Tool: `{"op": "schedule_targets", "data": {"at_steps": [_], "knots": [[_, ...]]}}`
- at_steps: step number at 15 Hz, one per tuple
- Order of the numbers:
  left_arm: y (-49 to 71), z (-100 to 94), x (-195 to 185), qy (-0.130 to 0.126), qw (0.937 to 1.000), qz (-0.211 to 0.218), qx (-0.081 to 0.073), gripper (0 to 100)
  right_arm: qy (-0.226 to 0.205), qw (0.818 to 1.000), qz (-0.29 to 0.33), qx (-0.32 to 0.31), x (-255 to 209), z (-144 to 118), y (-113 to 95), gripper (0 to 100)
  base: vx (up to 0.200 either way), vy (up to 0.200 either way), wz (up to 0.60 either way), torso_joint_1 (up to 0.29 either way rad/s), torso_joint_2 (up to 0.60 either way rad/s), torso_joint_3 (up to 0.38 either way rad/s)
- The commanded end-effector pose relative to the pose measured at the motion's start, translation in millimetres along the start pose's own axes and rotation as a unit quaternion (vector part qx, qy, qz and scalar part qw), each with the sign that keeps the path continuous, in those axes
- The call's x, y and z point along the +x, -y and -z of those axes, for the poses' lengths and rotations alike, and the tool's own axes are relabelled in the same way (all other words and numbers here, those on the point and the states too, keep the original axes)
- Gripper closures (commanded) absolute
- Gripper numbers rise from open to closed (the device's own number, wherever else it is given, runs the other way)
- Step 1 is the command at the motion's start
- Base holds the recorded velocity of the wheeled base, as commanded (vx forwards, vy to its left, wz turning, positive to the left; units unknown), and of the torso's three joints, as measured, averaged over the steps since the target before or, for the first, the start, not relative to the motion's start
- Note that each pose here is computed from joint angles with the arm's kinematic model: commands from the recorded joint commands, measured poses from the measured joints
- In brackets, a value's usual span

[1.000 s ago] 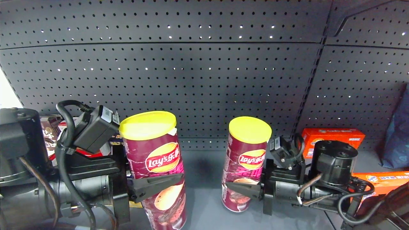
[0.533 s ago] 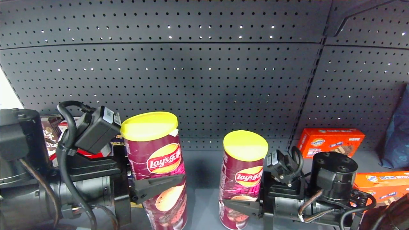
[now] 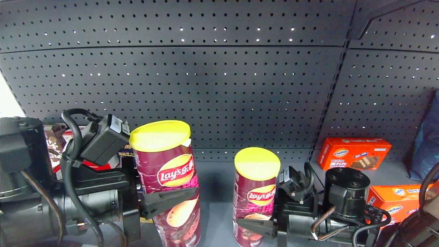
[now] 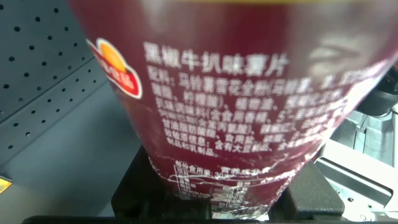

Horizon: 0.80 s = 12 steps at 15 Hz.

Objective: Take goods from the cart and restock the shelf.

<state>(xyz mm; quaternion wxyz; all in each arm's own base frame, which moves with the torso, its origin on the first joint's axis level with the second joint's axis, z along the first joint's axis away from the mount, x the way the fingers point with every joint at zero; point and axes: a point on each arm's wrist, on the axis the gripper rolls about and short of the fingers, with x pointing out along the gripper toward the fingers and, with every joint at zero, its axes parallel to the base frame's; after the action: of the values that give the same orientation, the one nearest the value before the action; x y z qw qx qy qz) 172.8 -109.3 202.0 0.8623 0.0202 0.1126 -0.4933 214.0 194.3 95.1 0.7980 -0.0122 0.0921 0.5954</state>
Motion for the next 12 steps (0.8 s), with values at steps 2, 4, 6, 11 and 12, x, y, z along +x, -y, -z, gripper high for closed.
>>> {"op": "schedule_targets", "data": {"at_steps": [2,4,6,11,12], "knots": [[0.2,0.3,0.5,-0.001,1.0,0.001,0.0,100,0.0,1.0,-0.001,0.002,1.4,3.1,0.1,0,0.0,0.0,0.0,0.0,0.0,0.0],[-0.1,0.8,0.3,-0.001,1.0,0.0,-0.001,100,0.003,1.0,0.003,-0.001,-2.1,1.3,-1.1,0,0.0,0.0,0.0,0.0,0.0,0.0],[0.4,0.5,0.1,-0.001,1.0,0.001,0.0,100,0.008,1.0,0.01,-0.005,-13.5,-2.9,-8.7,0,0.0,0.0,0.0,0.0,0.0,0.0],[1.2,1.4,-1.3,-0.001,1.0,0.001,0.0,100,0.048,0.998,0.018,-0.028,-78.7,-20.7,-48.0,0,0.0,0.0,0.0,0.0,0.0,0.0],[1.1,1.1,-1.7,0.0,1.0,0.0,0.0,100,0.076,0.995,0.044,-0.045,-109.0,-26.5,-57.8,0,0.0,0.0,0.0,0.0,0.0,0.0]]}}
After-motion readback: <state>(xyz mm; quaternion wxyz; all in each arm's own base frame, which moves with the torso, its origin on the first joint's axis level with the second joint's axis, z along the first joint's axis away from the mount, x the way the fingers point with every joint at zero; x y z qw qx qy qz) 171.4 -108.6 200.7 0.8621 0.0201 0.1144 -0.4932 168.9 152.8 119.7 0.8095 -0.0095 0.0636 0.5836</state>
